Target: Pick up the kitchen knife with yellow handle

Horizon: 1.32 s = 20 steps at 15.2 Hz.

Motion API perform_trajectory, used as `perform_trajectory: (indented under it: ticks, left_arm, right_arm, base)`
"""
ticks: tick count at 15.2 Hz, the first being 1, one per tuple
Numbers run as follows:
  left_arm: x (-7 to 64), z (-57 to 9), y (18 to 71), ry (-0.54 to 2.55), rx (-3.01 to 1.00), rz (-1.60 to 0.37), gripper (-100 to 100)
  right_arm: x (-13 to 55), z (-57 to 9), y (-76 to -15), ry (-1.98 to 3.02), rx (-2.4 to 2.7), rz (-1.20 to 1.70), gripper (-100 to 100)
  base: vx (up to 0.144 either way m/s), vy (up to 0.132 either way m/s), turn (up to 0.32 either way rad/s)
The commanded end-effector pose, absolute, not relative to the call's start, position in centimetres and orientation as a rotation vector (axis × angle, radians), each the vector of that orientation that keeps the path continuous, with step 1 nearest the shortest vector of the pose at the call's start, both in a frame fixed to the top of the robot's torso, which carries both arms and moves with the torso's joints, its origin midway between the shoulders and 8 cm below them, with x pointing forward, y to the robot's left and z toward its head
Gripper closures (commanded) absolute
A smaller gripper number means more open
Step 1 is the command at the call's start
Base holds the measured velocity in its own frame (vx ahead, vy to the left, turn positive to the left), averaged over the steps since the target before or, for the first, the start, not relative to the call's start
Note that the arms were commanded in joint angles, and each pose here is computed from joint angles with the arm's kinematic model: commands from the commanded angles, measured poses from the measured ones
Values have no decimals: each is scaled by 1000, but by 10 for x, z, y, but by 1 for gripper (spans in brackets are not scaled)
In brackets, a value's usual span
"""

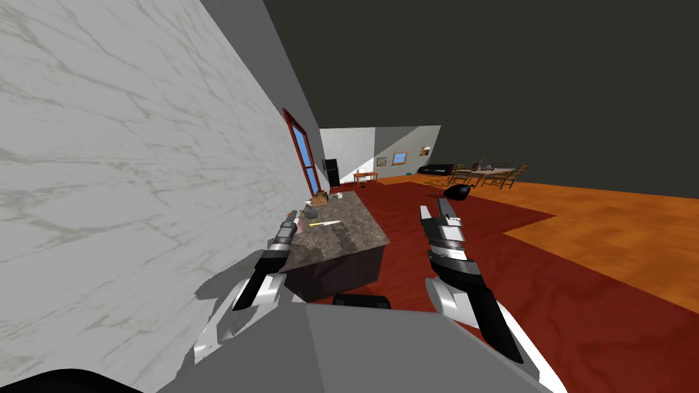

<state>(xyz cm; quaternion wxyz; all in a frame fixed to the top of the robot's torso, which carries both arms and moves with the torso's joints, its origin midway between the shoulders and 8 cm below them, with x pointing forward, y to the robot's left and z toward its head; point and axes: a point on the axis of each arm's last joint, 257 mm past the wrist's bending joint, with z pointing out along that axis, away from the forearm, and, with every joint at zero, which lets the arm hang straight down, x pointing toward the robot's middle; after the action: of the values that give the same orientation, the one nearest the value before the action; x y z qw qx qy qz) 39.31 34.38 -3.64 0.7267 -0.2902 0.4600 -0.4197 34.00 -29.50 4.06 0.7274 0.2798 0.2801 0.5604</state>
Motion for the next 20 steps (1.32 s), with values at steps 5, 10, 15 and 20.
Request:
perform_trajectory:
  ticks: [5, 10, 15, 20]
  left_arm:
    - [404, -66, 392, 1086, -754, -815, -100]
    - [407, -88, 421, 1130, -842, -742, -100]
    - [404, -107, 470, 1152, -943, -641, -100]
    - [399, -126, 501, 1174, -1037, -566, -100]
  right_arm:
    - [340, 41, -295, 617, 617, 1235, 0]
    - [340, 41, -295, 617, 617, 1235, 0]
    - [340, 41, -295, 617, 617, 1235, 0]
    - [340, 41, -295, 617, 617, 1235, 0]
  base:
    - [-19, 0, -153]
    - [-24, 0, -199]
    - [-16, -3, -175]
    - [-16, -1, -176]
